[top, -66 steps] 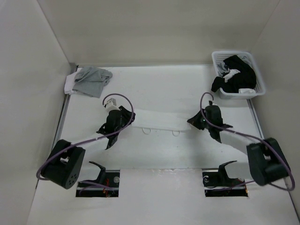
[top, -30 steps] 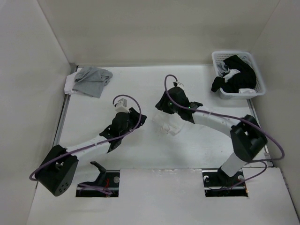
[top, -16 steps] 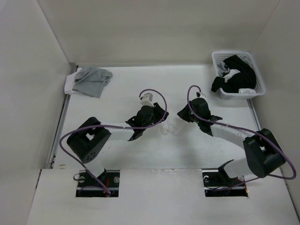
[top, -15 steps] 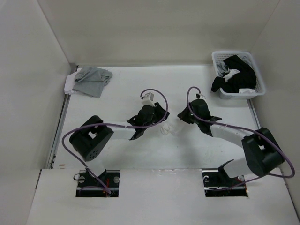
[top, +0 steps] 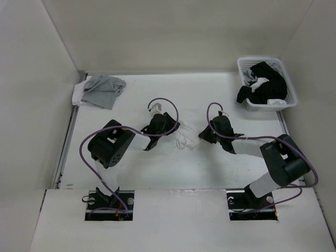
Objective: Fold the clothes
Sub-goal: Fold the tank top
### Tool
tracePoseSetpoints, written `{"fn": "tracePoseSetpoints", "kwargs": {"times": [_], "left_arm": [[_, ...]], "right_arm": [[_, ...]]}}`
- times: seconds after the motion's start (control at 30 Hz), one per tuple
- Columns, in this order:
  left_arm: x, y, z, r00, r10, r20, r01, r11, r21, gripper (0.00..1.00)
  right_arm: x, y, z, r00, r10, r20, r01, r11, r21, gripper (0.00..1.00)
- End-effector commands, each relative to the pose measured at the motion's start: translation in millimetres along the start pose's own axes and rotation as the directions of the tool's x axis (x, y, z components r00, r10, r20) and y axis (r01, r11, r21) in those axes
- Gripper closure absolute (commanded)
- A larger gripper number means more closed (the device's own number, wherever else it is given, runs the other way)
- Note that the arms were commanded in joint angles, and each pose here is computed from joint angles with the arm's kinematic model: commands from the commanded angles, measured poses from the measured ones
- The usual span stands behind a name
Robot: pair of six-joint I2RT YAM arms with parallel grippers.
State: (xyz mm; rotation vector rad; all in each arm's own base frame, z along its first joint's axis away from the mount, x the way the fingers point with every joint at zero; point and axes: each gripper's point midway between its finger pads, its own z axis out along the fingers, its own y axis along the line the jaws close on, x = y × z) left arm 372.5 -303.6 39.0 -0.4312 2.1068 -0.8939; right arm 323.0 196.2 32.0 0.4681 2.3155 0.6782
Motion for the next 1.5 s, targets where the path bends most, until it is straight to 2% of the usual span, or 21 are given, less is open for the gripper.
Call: {"fn": "tracePoseSetpoints", "kwargs": {"times": [0.0, 0.1, 0.2, 0.3, 0.43, 0.63, 0.8, 0.97, 1.2, 1.47], "left_arm": [[-5.8, 7.0, -8.4, 1.0, -0.021, 0.016, 0.021, 1.0, -0.016, 0.71], [-8.9, -5.1, -15.0, 1.0, -0.028, 0.015, 0.027, 0.999, 0.023, 0.7], [-10.4, -35.6, -30.9, 1.0, -0.018, 0.018, 0.016, 0.993, 0.115, 0.68], [-14.7, -64.2, -53.7, 0.999, -0.006, 0.032, 0.0, 0.981, 0.195, 0.64], [-21.3, -79.5, -83.0, 0.996, 0.047, 0.073, -0.063, 0.971, 0.232, 0.59], [-25.9, -38.6, -110.6, 0.978, 0.187, 0.091, -0.195, 0.977, 0.085, 0.51], [-30.0, 18.5, -129.3, 0.971, 0.234, 0.039, -0.231, 0.97, -0.073, 0.46], [-24.1, 49.8, -138.1, 0.977, 0.212, -0.013, -0.212, 0.965, -0.155, 0.42], [-21.3, 51.8, -136.1, 0.974, 0.223, -0.024, -0.224, 0.963, -0.152, 0.43], [-21.5, 46.9, -125.7, 0.967, 0.252, -0.038, -0.254, 0.956, -0.147, 0.42]], "right_arm": [[-9.9, 7.3, -2.9, 0.999, 0.014, 0.041, -0.012, 0.999, -0.035, 0.95], [-10.1, 12.0, -6.3, 0.999, 0.018, 0.042, -0.016, 0.998, -0.054, 0.92], [-20.1, 24.8, -13.5, 0.998, 0.009, 0.067, -0.003, 0.996, -0.091, 0.85], [-38.0, 47.2, -32.5, 0.992, 0.009, 0.125, 0.011, 0.987, -0.161, 0.73], [-66.2, 79.0, -73.5, 0.973, -0.004, 0.233, 0.067, 0.962, -0.264, 0.56], [-84.8, 76.6, -115.9, 0.922, -0.029, 0.387, 0.148, 0.948, -0.281, 0.39], [-94.9, 37.5, -118.7, 0.86, -0.004, 0.51, 0.121, 0.973, -0.195, 0.23], [-96.0, 14.5, -113.9, 0.824, 0.026, 0.566, 0.076, 0.985, -0.157, 0.18], [-102.1, 0.5, -118.4, 0.803, 0.05, 0.593, 0.044, 0.989, -0.144, 0.14], [-101.5, -6.8, -112.9, 0.816, 0.07, 0.574, 0.017, 0.989, -0.146, 0.13]]}}
